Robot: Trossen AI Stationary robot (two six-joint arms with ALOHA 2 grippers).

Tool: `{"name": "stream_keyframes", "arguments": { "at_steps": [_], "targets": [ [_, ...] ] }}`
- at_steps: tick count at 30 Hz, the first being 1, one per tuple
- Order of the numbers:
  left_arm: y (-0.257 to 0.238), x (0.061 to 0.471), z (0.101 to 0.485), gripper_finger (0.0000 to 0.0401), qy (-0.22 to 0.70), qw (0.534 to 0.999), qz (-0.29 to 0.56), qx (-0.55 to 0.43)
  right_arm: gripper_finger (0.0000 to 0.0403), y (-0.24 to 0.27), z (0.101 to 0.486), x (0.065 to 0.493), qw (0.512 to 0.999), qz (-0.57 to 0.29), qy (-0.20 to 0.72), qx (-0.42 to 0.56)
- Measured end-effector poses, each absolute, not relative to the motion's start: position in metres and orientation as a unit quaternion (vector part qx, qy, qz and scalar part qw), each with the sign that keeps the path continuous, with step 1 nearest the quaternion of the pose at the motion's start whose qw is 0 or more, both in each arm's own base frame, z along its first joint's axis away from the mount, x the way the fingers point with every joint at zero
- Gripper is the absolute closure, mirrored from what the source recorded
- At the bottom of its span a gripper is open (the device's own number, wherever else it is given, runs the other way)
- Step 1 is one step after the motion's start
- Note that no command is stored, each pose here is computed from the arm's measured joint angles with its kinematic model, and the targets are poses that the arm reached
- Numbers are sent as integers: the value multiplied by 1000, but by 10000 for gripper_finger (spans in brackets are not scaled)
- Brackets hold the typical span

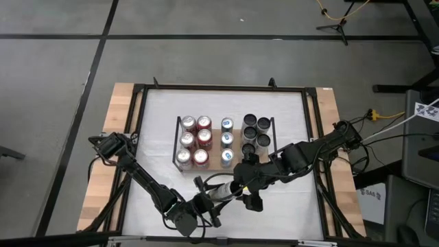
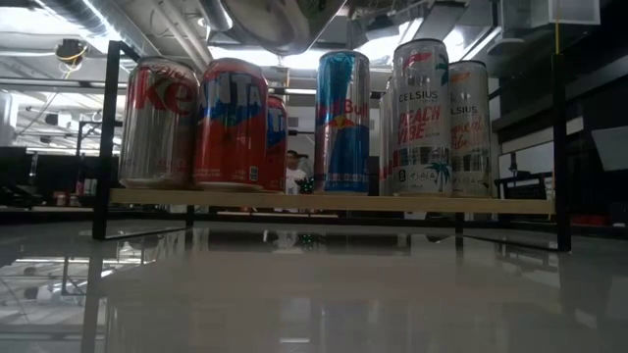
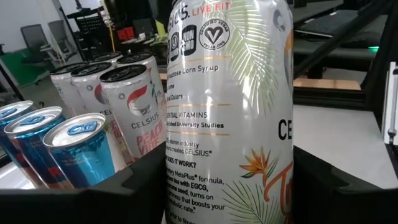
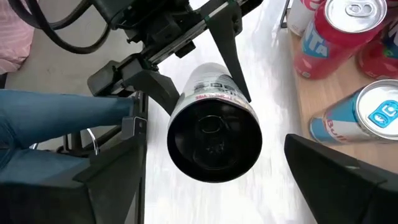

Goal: Place canned beverage on shelf
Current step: Put the white-yellow soda can on the shelf aligned with the other white-yellow soda can

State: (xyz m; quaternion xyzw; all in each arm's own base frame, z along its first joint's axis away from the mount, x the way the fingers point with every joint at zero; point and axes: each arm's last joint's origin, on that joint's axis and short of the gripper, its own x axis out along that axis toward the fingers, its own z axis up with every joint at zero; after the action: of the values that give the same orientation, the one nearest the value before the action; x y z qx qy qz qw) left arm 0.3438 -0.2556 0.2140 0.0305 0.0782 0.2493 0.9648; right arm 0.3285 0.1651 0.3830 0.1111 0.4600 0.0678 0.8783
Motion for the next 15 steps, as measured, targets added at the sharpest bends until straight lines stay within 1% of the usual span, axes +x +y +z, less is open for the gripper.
{"name": "stream_keyframes", "arguments": {
  "at_steps": [11, 15],
  "targets": [
    [-251, 349, 217, 166, 68, 965, 254, 15, 24, 166, 382, 330, 878, 68, 460, 111],
    [-251, 351, 220, 166, 62, 968, 244, 17, 24, 167, 379, 332, 877, 67, 462, 110]
  ]
}}
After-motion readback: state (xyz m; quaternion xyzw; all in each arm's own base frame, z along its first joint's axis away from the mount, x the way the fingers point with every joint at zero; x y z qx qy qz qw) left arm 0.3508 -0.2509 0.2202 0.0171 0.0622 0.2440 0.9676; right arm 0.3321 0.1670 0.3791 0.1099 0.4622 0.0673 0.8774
